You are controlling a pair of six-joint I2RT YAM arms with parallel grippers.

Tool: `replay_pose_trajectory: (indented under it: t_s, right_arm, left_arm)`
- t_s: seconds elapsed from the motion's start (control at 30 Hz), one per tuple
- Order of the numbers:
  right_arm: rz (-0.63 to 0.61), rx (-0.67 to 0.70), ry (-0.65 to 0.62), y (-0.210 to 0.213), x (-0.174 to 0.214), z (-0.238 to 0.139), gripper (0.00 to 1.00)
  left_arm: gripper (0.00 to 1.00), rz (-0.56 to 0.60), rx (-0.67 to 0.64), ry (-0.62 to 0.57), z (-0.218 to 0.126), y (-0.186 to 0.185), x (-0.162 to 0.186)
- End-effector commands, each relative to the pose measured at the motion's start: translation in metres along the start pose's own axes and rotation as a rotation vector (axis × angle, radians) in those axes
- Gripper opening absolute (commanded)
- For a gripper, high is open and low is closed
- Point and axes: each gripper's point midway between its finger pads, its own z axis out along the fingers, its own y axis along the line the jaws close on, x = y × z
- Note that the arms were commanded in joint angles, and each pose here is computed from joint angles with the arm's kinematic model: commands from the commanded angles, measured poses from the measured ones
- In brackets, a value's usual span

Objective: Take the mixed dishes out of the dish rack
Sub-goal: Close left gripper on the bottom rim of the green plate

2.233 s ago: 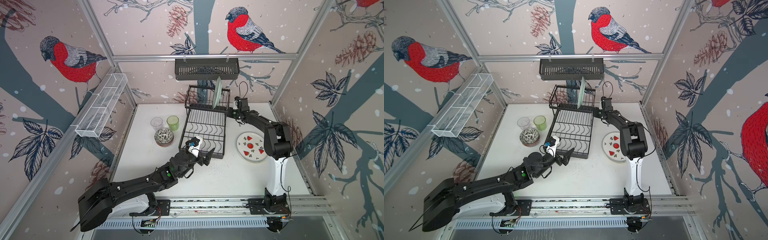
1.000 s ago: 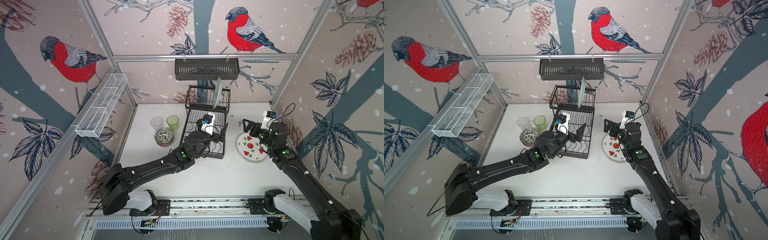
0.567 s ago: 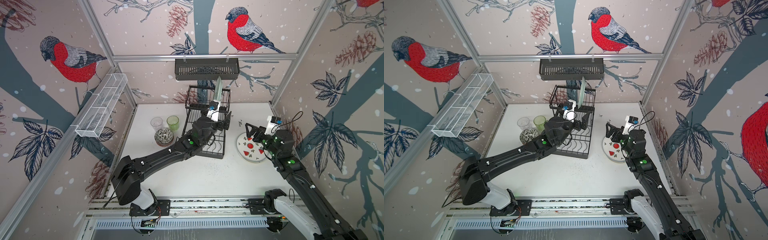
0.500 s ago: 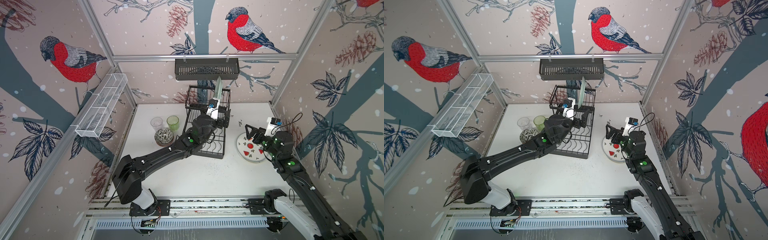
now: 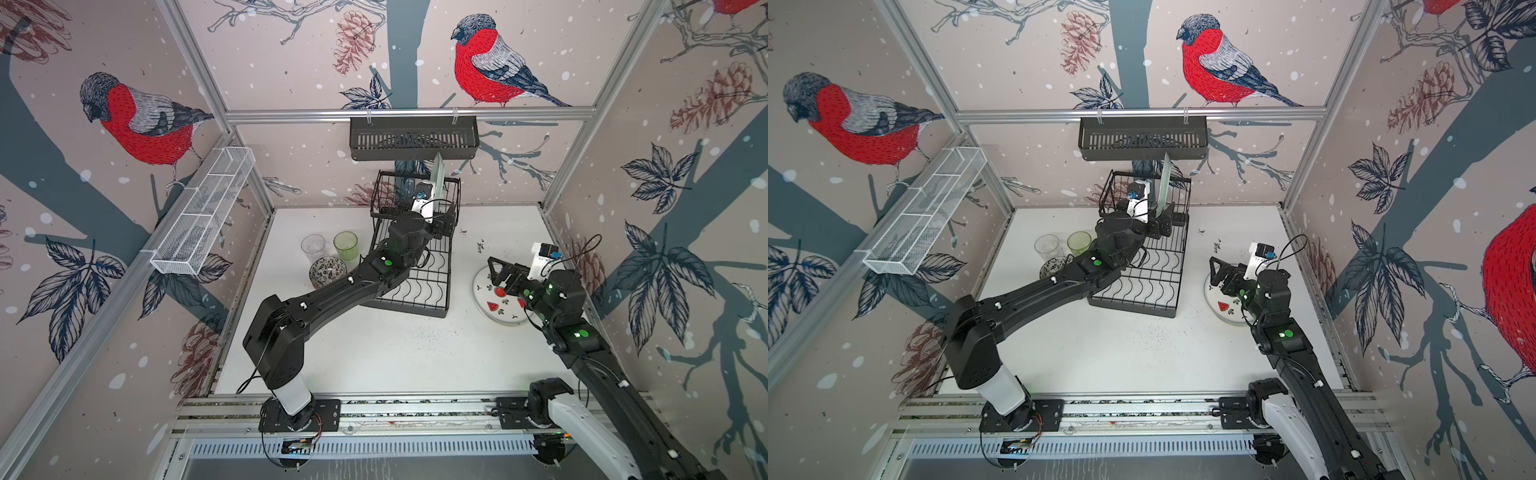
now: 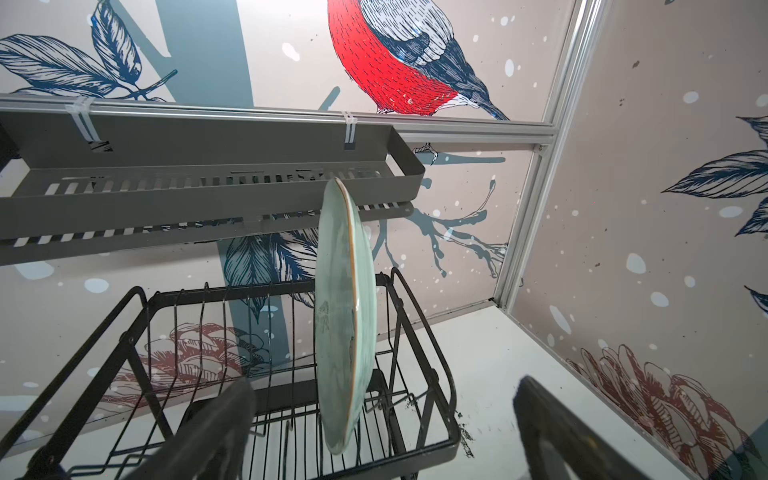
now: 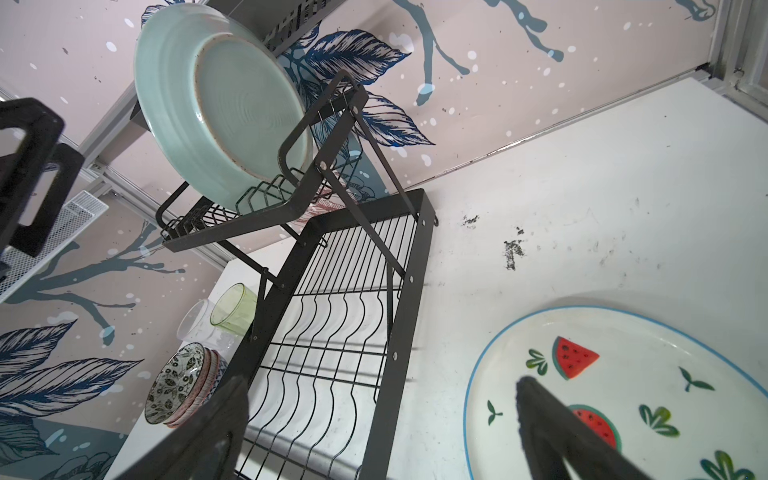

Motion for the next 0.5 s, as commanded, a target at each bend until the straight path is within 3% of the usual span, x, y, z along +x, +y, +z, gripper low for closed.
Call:
replay_pose_trajectory:
  t_s: [0.0, 0.47]
  right_arm:
    - [0.019, -0.039, -0.008, 0.007, -0.001, -0.001, 0.99]
    - [0.018, 0.005, -0.016, -0.002, 0.002, -0.008, 0.99]
  left_arm:
    - [0.97, 0.020, -0.024, -0.010, 0.014, 0.009, -0.002]
    - [0.83, 0.071, -0.053, 0.010, 0.051, 0.015, 0.013]
